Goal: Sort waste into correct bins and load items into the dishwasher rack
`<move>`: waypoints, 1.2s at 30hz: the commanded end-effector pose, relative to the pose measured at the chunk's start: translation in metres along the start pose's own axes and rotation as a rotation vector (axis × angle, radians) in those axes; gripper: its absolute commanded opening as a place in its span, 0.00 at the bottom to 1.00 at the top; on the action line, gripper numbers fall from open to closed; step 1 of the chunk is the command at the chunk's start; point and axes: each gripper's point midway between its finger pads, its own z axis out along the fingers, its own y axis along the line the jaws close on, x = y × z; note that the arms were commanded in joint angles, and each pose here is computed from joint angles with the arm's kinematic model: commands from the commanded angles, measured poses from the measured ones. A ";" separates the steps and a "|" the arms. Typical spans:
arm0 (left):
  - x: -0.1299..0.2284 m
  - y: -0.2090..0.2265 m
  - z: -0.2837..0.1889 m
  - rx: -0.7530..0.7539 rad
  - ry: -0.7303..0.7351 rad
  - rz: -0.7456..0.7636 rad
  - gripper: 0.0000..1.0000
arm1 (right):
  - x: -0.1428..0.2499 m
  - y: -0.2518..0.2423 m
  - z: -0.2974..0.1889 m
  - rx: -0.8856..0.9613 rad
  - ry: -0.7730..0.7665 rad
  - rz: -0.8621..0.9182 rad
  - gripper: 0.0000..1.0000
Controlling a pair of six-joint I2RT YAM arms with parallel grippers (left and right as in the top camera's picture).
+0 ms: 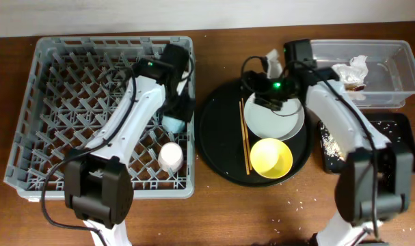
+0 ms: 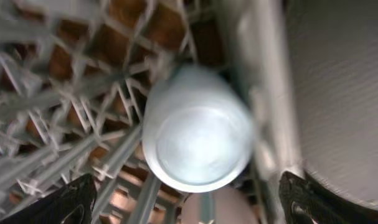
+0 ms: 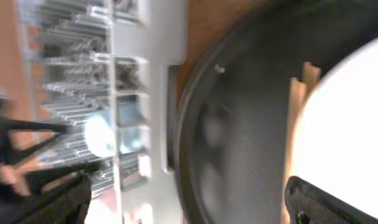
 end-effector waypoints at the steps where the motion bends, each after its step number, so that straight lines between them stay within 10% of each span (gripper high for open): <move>1: -0.045 -0.031 -0.047 0.190 -0.169 0.012 0.93 | -0.014 -0.005 -0.083 0.246 -0.224 -0.085 1.00; 6: -0.066 -0.066 -0.067 0.389 -0.258 0.017 0.93 | 0.014 -0.040 -0.148 0.573 -0.318 0.034 0.91; 14: -0.113 -0.185 -0.007 0.504 -0.341 0.026 0.89 | 0.025 -0.048 -0.148 0.604 -0.284 0.090 0.90; 22: -0.090 -0.225 0.076 0.260 -0.274 0.023 0.89 | 0.032 -0.051 -0.148 0.616 -0.258 0.100 0.91; 36: -0.088 -0.230 0.104 0.256 -0.251 0.008 0.29 | 0.032 -0.050 -0.148 0.616 -0.258 0.099 0.91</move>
